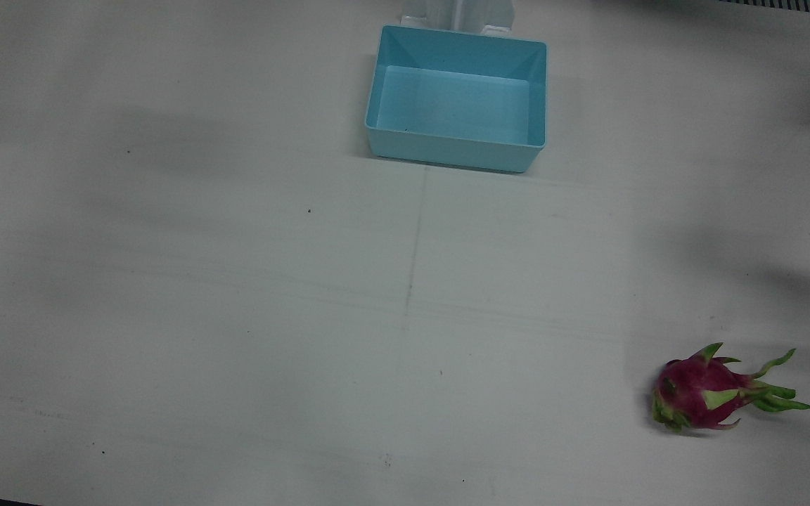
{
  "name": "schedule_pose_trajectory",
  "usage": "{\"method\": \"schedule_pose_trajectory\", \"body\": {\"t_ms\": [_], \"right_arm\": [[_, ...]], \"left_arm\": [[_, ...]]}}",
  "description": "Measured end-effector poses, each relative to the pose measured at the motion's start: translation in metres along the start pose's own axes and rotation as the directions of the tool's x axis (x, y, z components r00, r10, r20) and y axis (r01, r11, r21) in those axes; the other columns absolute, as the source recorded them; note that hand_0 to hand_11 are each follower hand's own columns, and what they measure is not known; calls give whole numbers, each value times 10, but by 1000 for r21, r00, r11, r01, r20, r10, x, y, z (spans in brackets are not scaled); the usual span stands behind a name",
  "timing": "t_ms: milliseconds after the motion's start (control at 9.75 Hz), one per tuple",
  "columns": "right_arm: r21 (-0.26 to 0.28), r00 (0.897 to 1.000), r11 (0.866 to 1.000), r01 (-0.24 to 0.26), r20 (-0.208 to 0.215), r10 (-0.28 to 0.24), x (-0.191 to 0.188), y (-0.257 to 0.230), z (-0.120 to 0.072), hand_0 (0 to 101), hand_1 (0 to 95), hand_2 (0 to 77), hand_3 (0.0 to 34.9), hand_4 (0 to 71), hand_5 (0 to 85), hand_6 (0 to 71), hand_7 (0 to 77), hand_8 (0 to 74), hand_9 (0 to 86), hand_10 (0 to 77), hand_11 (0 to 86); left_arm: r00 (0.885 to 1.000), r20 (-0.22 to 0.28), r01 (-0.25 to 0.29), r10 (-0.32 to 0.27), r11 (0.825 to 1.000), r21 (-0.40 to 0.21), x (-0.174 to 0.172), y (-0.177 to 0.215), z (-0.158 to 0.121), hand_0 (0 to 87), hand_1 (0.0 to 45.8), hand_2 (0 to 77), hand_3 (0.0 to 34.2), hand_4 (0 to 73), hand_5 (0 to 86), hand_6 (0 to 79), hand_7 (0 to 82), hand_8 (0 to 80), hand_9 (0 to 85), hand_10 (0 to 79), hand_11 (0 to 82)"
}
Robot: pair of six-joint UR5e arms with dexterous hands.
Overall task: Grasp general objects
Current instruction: 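Move the left hand down beside the pink dragon fruit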
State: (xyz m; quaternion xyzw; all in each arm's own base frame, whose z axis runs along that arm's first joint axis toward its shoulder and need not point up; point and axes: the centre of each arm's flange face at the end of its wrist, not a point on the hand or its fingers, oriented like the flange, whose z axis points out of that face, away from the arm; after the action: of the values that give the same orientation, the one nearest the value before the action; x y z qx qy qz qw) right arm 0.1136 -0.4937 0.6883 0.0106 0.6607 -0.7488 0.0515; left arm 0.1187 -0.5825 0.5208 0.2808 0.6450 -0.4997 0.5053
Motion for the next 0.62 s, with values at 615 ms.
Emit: {"method": "schedule_pose_trajectory", "body": {"t_ms": [615], "right_arm": [[1, 1000, 1000, 0, 0, 0, 0, 0, 0, 0, 54, 16, 0, 0, 5, 0, 0, 0, 5, 0, 5]], "left_arm": [[968, 176, -178, 180, 984, -30, -18, 106, 16, 536, 5, 218, 15, 0, 207, 11, 153, 11, 16, 27, 55]]}}
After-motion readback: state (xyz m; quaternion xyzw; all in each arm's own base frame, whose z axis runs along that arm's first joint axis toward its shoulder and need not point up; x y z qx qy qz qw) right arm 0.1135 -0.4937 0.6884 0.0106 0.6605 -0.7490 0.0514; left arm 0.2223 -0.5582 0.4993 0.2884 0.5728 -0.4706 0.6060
